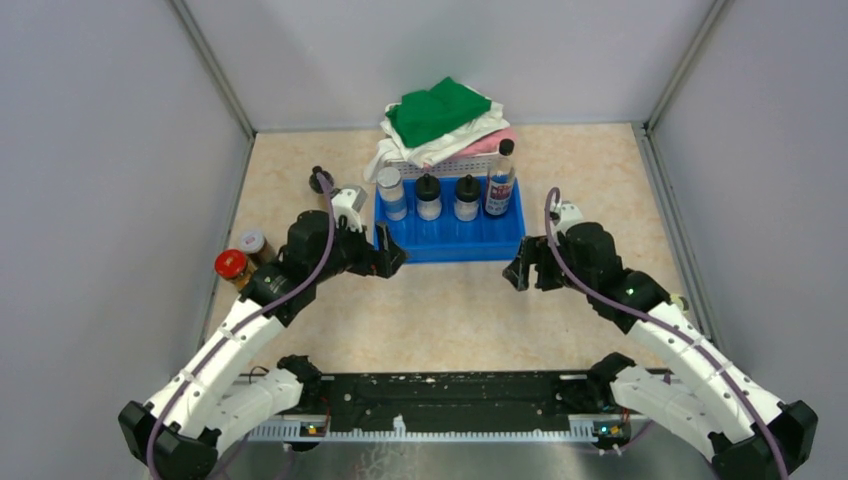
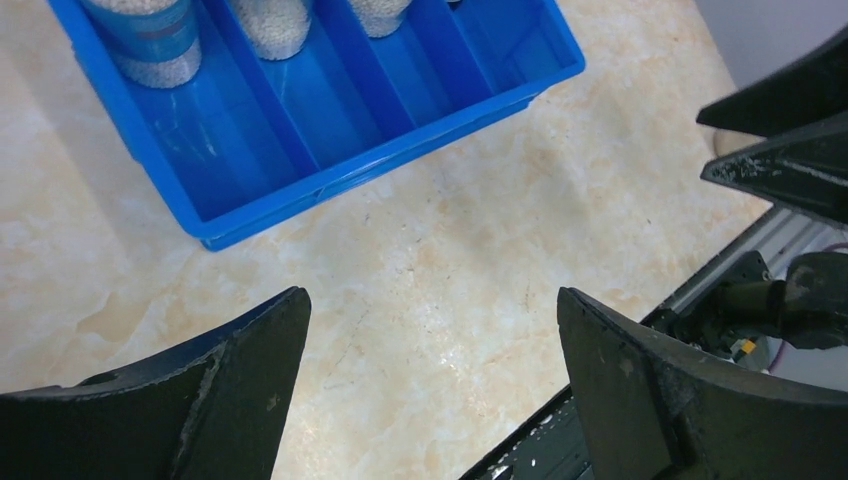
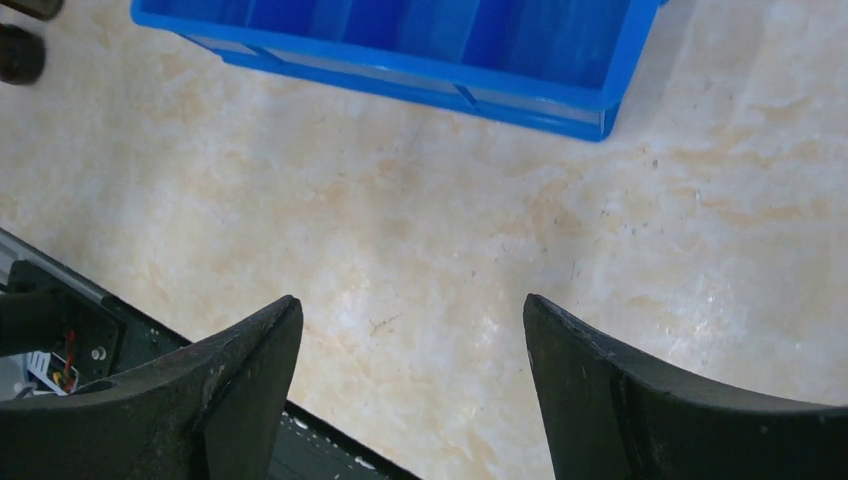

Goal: Organize the condiment bottles
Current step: Pick up the bottle from the center of the board.

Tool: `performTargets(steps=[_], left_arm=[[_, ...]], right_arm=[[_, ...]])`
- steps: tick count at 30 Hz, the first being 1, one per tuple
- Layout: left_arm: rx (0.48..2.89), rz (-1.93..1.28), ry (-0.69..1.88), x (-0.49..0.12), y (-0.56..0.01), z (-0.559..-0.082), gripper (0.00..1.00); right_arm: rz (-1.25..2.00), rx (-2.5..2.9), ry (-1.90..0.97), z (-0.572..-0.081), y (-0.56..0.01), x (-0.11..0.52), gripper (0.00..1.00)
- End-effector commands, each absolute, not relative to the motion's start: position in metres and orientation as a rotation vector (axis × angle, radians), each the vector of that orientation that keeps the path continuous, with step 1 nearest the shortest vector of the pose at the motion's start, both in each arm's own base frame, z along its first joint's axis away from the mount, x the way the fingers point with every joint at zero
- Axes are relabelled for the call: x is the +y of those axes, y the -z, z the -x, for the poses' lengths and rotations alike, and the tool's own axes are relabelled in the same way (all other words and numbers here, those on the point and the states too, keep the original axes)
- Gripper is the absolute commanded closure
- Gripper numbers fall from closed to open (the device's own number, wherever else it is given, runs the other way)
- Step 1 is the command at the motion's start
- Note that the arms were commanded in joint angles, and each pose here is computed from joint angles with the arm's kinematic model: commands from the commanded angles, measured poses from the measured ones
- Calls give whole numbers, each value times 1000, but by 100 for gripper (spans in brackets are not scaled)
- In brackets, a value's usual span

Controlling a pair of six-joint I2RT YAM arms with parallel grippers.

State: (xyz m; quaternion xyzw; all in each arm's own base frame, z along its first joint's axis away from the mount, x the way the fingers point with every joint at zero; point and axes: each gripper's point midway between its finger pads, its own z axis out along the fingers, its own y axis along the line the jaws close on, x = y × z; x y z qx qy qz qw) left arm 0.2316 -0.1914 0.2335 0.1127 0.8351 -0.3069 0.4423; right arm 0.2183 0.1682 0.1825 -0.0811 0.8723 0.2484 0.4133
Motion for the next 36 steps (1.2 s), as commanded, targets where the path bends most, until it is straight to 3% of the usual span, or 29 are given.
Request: performTargets(steps=[1,8,17,22,27,36], left_arm=[[2078,-131,656,-176,-236,-247,1],[2108,-66,723,-203,-230,-262,1],[2178,12,424,-193,-196,-275,1],[2059,69,146,-162,-217,-311,1],[2077,148,175,-126,-221,-363,1],[2045,282,-29,-55,-216,-456,1]], right_arm=[[156,2210,-667,-209,-182,167,20],[116,2252,-454,-226,-178,144,18],[67,2283,-306,-251,-168,136,21],[22,2254,-325,-264,-174,142,21],[5,2243,-282,-279,-179,143,21],[101,2233,-247,-304,-201,155,21]])
